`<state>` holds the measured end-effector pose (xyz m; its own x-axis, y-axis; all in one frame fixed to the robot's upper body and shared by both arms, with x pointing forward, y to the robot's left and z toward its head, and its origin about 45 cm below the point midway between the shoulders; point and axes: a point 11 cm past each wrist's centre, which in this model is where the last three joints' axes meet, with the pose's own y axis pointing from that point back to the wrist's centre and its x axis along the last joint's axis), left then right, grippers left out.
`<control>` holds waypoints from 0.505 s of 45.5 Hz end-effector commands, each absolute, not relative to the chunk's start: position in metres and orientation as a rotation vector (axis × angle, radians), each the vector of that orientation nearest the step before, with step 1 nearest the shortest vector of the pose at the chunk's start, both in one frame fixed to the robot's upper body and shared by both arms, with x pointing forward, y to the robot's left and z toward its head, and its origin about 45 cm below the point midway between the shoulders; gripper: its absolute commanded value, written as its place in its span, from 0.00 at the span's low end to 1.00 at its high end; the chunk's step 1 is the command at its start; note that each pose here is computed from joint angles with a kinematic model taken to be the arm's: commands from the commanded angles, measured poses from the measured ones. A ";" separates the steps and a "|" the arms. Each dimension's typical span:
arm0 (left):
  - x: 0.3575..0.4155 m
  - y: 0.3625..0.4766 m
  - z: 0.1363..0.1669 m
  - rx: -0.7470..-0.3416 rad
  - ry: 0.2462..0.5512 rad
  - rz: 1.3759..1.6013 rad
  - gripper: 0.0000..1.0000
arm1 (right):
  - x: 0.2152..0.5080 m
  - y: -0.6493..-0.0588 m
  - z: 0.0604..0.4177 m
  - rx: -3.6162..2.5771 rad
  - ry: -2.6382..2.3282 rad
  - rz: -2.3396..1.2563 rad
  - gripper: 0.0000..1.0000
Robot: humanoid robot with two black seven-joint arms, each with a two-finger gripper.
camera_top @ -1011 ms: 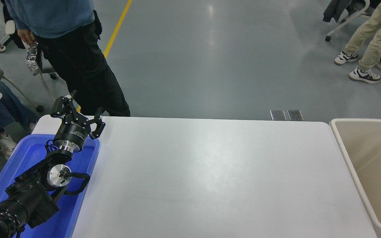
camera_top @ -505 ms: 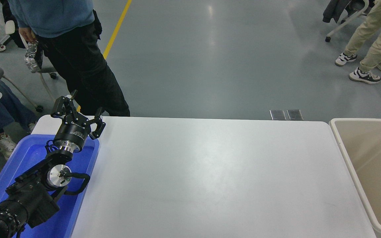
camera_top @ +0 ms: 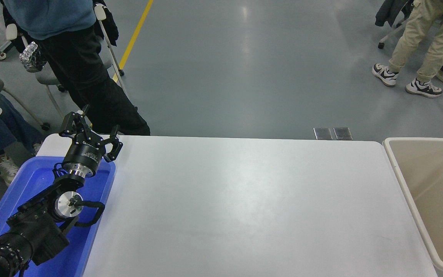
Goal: Dispose of the paper cup in the dustbin
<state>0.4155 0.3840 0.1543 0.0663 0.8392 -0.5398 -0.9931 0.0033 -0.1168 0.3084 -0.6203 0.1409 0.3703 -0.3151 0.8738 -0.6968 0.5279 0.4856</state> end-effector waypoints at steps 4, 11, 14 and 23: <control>0.4155 0.384 0.1542 -0.535 0.359 1.486 1.00 | 0.316 -0.614 0.142 1.053 -1.392 0.283 1.00; 0.4155 0.384 0.1542 -0.535 0.359 1.486 1.00 | 0.319 -0.613 0.144 1.067 -1.495 0.238 1.00; 0.4155 0.384 0.1542 -0.535 0.359 1.486 1.00 | 0.320 -0.614 0.146 1.067 -1.508 0.238 1.00; 0.4155 0.384 0.1542 -0.535 0.359 1.486 1.00 | 0.321 -0.611 0.144 1.077 -1.509 0.232 1.00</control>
<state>0.4155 0.3841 0.1542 0.0659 0.8393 -0.5397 -0.9932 0.0030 -0.1166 0.3184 -0.6134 0.1433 0.1760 -0.4527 0.8741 -0.7179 0.5485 0.4286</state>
